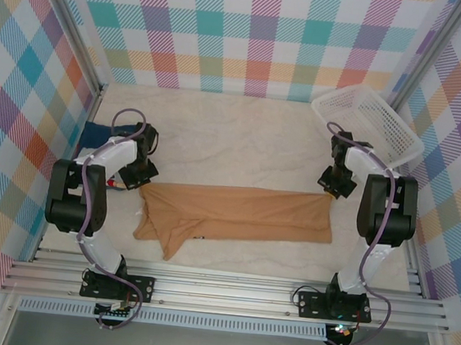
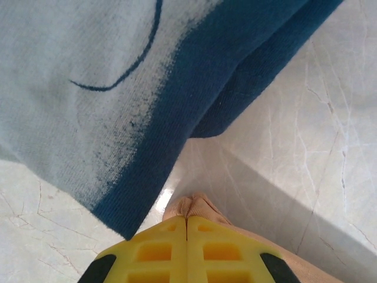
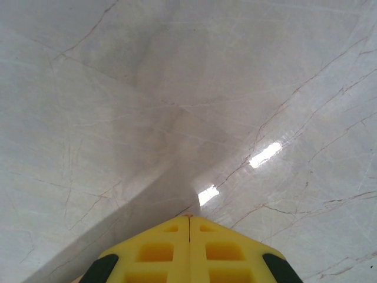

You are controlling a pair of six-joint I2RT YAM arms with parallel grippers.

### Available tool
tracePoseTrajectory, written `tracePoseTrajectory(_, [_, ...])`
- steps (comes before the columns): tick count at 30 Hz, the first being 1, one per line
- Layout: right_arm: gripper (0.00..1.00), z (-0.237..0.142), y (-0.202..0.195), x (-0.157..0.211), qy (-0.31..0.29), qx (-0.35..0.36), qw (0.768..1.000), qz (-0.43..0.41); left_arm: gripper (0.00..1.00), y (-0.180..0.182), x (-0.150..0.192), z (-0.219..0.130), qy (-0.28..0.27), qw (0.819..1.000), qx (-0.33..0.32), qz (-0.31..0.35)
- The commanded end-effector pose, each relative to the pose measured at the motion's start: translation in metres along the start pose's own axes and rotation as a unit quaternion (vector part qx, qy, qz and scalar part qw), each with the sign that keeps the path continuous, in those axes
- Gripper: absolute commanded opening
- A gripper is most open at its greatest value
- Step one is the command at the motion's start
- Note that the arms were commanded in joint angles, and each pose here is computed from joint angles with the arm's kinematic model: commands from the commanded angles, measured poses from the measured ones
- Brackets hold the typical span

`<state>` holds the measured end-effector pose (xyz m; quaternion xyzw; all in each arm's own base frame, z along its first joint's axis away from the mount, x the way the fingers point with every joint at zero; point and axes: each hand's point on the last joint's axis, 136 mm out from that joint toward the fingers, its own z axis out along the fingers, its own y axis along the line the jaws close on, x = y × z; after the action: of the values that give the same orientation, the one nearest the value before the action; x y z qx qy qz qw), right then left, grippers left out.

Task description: Fold and stack the t-shirts

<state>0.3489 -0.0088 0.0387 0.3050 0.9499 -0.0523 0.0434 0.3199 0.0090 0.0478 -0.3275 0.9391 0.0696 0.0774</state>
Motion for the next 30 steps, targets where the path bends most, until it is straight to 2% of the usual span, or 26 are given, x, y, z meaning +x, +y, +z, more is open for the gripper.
tracePoseTrajectory(1, [0.00,0.000,-0.010,-0.008,-0.005,0.024,1.000,0.004,0.00,0.010,-0.006,0.000,-0.002,1.000,-0.029,0.006])
tracePoseTrajectory(4, [0.03,0.002,-0.004,-0.006,0.002,0.013,1.000,0.003,0.00,0.000,-0.002,0.004,0.012,1.000,-0.009,0.006])
tracePoseTrajectory(7, [0.19,-0.003,0.001,-0.007,-0.004,0.002,1.000,-0.006,0.01,-0.004,-0.001,-0.002,0.015,1.000,-0.002,0.009])
tracePoseTrajectory(11, [0.36,-0.026,0.002,-0.006,-0.025,-0.017,0.999,-0.014,0.38,-0.009,-0.004,-0.031,-0.001,1.000,0.030,0.002])
tracePoseTrajectory(13, [0.39,-0.039,-0.001,-0.001,-0.031,-0.022,0.999,-0.014,0.49,-0.012,-0.006,-0.052,-0.018,0.999,0.040,0.002])
tracePoseTrajectory(14, [0.41,-0.045,-0.004,0.003,-0.035,-0.021,0.999,-0.015,0.51,-0.012,-0.006,-0.063,-0.026,0.999,0.045,0.002])
tracePoseTrajectory(18, [0.42,-0.055,-0.022,0.030,-0.028,-0.024,0.999,-0.013,0.51,-0.030,0.008,-0.081,-0.019,0.996,0.088,-0.002])
tracePoseTrajectory(22, [0.32,-0.048,-0.034,0.074,0.011,-0.038,0.999,-0.009,0.39,-0.078,0.041,-0.076,0.020,0.988,0.151,0.021])
tracePoseTrajectory(26, [0.31,-0.033,-0.040,0.106,0.057,-0.049,0.997,0.013,0.29,-0.114,0.068,-0.058,0.058,0.983,0.169,0.041])
tracePoseTrajectory(30, [0.32,-0.027,-0.036,0.118,0.084,-0.061,0.994,0.036,0.25,-0.118,0.080,-0.038,0.068,0.986,0.141,0.060])
